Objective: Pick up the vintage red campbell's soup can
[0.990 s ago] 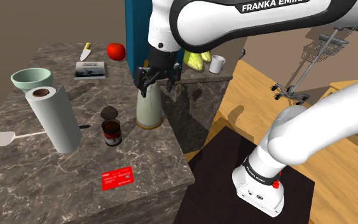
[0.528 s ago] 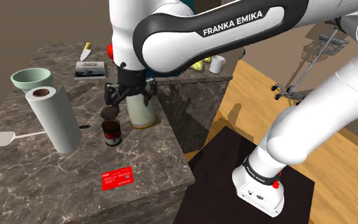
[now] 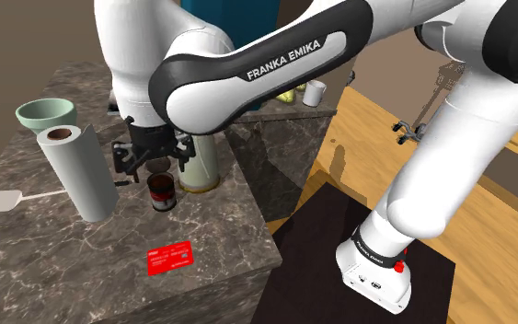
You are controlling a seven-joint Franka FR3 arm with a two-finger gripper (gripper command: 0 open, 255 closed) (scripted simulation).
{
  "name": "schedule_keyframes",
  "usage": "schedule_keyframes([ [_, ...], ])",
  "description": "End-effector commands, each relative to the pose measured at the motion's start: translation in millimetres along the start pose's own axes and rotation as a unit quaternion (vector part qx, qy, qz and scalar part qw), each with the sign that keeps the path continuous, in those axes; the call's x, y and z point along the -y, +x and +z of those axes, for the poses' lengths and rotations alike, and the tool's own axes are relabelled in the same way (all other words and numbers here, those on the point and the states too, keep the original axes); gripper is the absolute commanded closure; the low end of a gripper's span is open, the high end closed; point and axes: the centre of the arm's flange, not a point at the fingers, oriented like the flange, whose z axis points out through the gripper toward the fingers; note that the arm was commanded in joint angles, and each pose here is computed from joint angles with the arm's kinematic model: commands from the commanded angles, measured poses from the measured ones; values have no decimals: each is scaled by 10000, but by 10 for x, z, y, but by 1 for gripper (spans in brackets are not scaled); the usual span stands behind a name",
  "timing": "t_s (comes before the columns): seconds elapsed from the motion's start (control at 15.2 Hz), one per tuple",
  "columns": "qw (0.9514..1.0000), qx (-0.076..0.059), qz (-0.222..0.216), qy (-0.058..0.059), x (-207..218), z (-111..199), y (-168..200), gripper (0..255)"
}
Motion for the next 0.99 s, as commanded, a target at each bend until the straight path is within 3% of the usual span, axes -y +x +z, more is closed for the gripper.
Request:
schedule_keyframes([
  [0.0, 10000, 2, 13, -6, 24, 104, -4, 0],
  [0.4, 10000, 2, 13, -6, 24, 344, -32, 0],
  [0.46, 10000, 3, 14, -3, -7, 360, 11, 255],
  [0.92, 10000, 4, 24, 0, -74, 403, 126, 255],
])
